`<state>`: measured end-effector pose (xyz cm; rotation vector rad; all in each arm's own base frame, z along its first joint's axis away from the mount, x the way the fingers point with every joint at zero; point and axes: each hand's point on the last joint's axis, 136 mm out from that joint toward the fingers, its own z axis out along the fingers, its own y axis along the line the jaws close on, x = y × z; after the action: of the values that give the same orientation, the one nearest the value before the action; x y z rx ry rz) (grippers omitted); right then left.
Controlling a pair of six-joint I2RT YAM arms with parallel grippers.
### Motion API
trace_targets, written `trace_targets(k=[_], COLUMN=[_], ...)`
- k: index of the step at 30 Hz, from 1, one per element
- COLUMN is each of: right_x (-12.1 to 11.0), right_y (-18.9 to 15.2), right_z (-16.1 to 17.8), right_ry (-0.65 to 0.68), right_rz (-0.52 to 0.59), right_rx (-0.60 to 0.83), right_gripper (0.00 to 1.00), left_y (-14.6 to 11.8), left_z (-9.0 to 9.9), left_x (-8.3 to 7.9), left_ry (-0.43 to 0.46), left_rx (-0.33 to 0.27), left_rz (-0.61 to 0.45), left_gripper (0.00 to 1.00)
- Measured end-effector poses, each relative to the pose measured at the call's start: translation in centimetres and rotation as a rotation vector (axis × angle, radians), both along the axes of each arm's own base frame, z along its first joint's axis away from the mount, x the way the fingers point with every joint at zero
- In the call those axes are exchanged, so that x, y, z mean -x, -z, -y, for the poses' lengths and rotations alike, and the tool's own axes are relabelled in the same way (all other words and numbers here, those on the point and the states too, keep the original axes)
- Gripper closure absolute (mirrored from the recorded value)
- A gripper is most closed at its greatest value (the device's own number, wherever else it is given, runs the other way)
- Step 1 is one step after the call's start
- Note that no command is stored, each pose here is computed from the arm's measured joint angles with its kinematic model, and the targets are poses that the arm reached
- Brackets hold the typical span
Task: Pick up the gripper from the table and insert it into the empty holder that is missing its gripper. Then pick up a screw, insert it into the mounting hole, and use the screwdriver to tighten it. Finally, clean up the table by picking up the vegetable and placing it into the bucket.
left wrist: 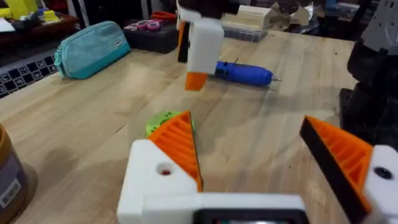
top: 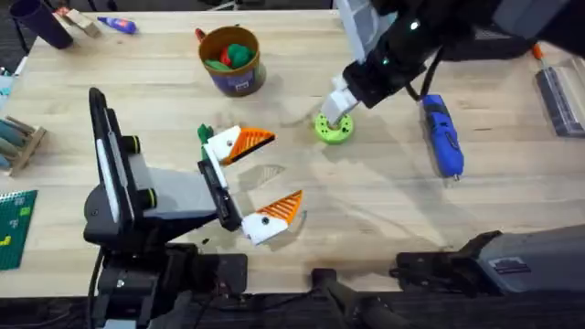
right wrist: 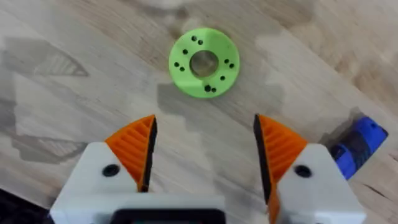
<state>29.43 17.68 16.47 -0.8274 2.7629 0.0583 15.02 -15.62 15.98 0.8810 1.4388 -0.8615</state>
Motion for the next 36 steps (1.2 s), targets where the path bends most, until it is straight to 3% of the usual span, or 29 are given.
trace_targets(k=[10,17,22,32,36], right_x=[1.1,0.9,0.4,-0.5,-0.8], right_y=[4.9,8.2,9.0,9.2,9.7], right_z=[0.8,0.6,-0.4,-0.4,-0.3], right_ry=[0.003,0.003,-0.003,0.021,0.027], right_rz=[-0.083,-0.163,-0.163,-0.154,-0.157], right_rx=[0.056,0.1,0.06,0.032,0.033], right_gripper=[0.182,0.182,0.191,0.399,0.426], left_y=[0.0,0.0,0.0,0.0,0.0], left_z=[0.0,0.0,0.0,0.0,0.0], left_x=[0.0,0.0,0.0,0.0,0.0], left_ry=[0.0,0.0,0.0,0.0,0.0], left_rx=[0.0,0.0,0.0,0.0,0.0], left_rz=[0.0,0.0,0.0,0.0,0.0], left_gripper=[0.015,0.015,0.015,0.015,0.015])
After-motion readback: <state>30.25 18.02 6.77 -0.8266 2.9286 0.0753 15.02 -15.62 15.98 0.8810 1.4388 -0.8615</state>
